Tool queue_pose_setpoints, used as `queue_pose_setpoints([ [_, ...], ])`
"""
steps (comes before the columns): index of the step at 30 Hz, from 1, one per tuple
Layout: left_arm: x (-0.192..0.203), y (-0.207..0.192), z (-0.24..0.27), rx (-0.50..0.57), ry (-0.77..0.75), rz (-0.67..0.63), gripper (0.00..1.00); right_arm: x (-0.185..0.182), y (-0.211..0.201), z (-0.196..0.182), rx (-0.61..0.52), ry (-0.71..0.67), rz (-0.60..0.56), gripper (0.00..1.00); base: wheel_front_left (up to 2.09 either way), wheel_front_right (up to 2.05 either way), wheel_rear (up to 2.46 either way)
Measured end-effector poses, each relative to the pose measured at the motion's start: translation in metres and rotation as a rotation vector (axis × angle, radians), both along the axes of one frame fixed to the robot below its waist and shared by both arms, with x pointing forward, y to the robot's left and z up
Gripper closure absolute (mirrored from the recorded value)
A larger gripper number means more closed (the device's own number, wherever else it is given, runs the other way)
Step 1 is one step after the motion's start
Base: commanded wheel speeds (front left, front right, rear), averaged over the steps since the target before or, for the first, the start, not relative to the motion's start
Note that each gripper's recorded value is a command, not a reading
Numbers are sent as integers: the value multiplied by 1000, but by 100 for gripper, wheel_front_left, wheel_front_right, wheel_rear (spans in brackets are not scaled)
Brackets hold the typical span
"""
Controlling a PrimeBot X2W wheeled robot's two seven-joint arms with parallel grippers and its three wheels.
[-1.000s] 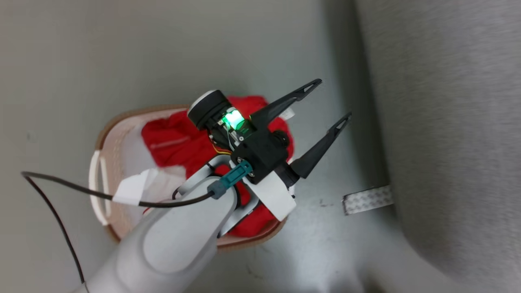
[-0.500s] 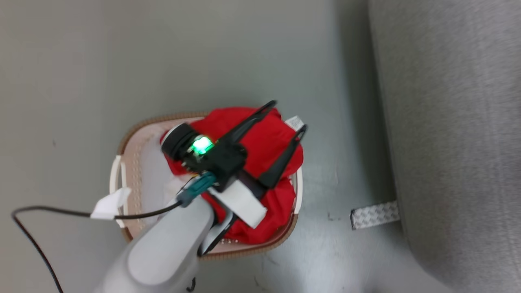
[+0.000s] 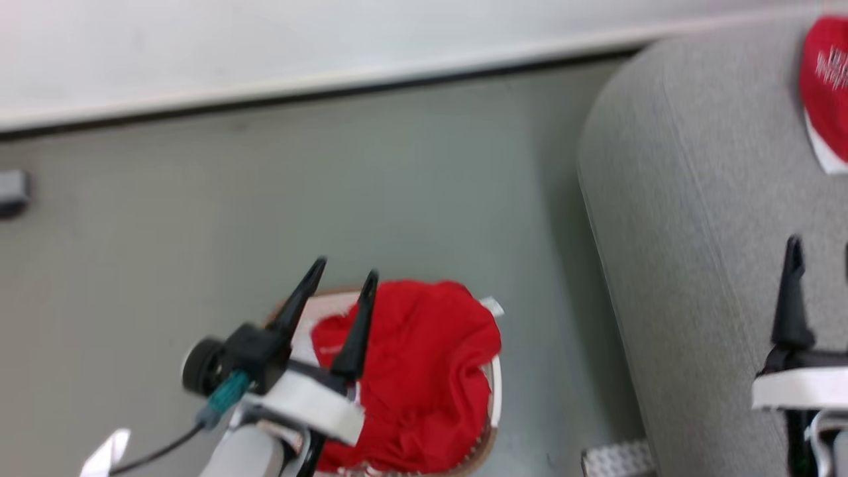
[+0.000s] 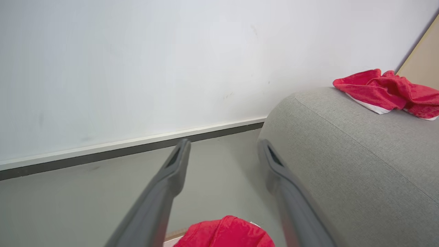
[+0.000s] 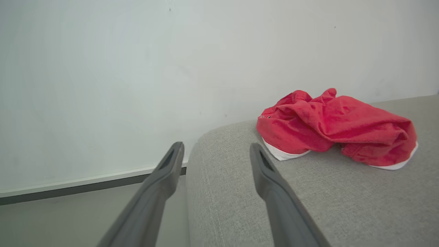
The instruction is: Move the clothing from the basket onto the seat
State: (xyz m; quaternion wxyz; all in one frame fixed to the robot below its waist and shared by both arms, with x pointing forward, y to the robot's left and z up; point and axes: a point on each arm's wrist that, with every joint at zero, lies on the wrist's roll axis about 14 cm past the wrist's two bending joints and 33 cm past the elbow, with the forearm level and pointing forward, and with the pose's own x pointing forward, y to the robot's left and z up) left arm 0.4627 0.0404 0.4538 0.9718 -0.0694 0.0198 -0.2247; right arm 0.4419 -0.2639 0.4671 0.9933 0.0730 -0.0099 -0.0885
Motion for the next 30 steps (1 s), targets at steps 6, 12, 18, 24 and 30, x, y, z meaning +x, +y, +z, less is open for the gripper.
queue_pose_setpoints([
  [6, -31, 49, 23, -2, -24, 161, 0, -20, 48, 7, 62, -14, 115, 0, 0, 0, 0],
  [12, -67, 94, 31, 0, -29, 308, 0, -41, 79, 7, 69, 3, 199, 0, 0, 0, 0],
  [18, -98, 118, 39, 1, -50, 380, 0, -61, 94, 7, 78, 9, 242, 0, 0, 0, 0],
  [24, -112, 130, 48, -1, -82, 415, 0, -72, 102, 9, 84, 5, 267, 0, 0, 0, 0],
  [30, -111, 128, 47, 7, -80, 404, 0, -74, 106, 7, 88, 13, 277, 0, 0, 0, 0],
])
